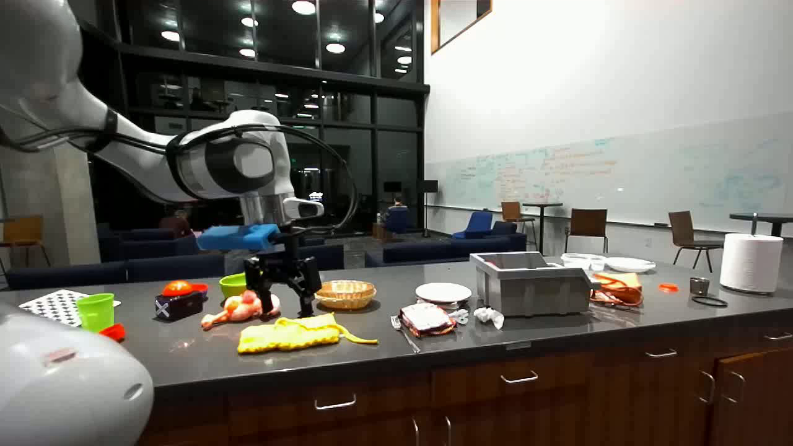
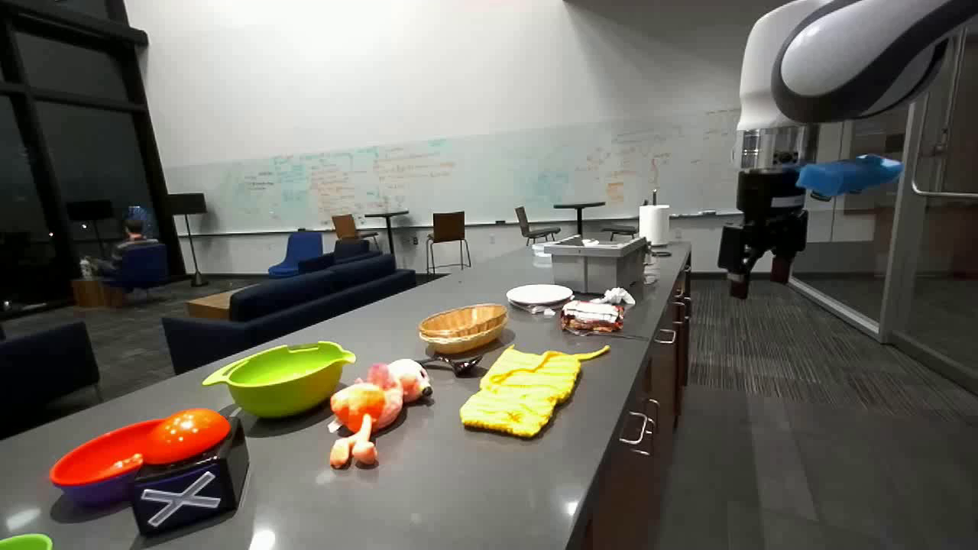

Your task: Slide the packet of noodles to the left

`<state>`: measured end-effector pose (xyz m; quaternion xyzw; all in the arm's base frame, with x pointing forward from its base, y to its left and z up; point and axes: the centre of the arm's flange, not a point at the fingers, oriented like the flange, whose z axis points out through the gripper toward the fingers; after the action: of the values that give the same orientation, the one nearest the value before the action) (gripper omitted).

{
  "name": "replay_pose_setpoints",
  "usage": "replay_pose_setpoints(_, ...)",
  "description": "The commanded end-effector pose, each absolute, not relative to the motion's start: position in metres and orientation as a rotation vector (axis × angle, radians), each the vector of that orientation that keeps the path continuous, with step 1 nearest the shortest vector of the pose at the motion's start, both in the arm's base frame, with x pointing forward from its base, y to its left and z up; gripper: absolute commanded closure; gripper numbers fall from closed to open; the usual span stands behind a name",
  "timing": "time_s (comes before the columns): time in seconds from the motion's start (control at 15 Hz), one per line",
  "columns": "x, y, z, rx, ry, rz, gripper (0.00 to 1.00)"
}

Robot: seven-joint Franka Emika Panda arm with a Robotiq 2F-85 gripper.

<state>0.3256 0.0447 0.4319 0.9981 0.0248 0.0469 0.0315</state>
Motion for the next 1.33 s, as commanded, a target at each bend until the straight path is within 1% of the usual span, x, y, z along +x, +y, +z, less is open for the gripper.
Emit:
replay_pose_setpoints(0.0,0.326,0.045,0.432,3.074,0.076,0.145,0.0)
replay_pose_setpoints(0.27,0.343,0.049,0.428,3.132,0.185,0.36,0.0)
replay_pose_setpoints(0.6,0.386,0.046,0.417,3.136,0.305,0.608,0.0)
replay_pose_setpoints(0.87,0.425,0.034,0.398,3.133,0.317,0.669,0.0)
replay_pose_setpoints(1.27,0.479,0.022,0.394,3.162,0.264,0.659,0.0)
